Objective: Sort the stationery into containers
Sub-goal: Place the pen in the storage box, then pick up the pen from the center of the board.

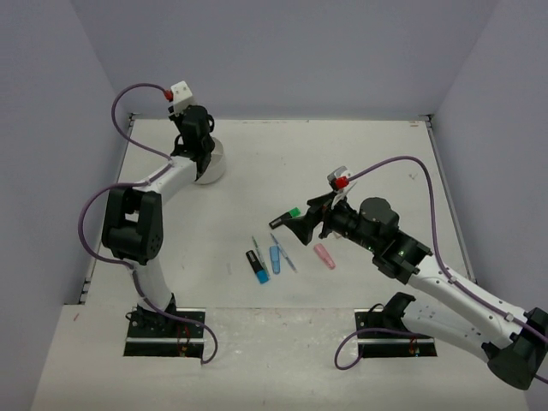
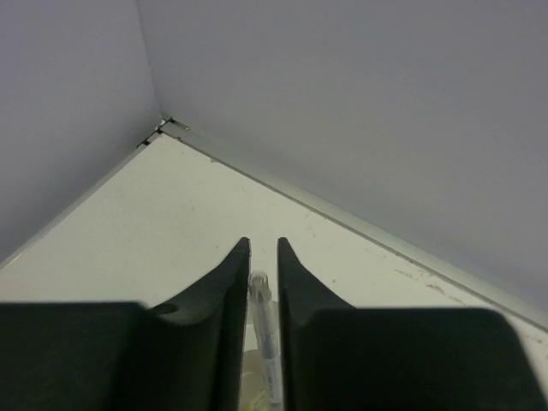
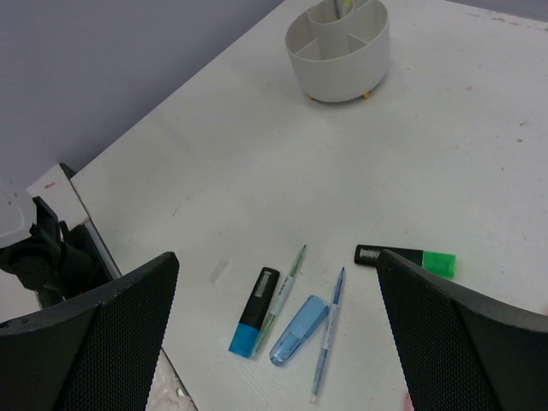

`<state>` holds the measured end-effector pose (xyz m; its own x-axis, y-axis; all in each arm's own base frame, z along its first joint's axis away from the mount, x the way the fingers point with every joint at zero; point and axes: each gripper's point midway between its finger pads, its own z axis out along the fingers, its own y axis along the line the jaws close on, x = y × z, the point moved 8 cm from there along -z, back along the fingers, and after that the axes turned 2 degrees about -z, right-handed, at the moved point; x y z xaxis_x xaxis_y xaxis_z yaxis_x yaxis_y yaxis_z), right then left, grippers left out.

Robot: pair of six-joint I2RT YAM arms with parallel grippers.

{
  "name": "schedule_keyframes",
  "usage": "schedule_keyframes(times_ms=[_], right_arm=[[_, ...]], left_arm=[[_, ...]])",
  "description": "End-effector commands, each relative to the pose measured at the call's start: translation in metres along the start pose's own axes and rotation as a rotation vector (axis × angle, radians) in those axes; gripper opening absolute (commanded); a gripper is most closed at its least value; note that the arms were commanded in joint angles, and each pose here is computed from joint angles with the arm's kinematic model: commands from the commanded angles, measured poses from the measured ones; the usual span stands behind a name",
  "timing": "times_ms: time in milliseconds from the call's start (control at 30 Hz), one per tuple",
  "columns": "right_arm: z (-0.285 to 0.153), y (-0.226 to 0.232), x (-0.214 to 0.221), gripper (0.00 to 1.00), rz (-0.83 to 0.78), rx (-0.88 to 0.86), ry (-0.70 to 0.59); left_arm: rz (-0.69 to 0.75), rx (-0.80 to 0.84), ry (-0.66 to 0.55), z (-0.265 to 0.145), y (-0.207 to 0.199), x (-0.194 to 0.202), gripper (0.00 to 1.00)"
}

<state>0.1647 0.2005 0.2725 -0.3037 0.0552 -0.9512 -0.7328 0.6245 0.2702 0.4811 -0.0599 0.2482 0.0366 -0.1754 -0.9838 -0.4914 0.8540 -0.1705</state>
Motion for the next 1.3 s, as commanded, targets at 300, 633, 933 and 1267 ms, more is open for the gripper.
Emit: schedule_keyframes(times_ms=[300,633,933,1267], right_arm=[[0.029,-0.003,0.012,0.97,0.093,0.047,0.153],[0.046,-0.012,0.085,0.51,0.131,0.456,0.685],[0.085,-0.002,0.125,0.31,0.071,0.455,0.863],[0.109,-0.011,0.150,0.23,0.004,0.526,0.946]], left_arm=[[-0.265,0.125,0.073,-0.070,0.013,-0.076,0.91],[-0.154,0.347,0.519,-0.188,0.059,-0.026,1.00],[0.114,0.443,0.687,-0.244,0.092,0.015,1.00],[0.118,0.462,0.655,-0.262,0.117,-0.002,1.00]])
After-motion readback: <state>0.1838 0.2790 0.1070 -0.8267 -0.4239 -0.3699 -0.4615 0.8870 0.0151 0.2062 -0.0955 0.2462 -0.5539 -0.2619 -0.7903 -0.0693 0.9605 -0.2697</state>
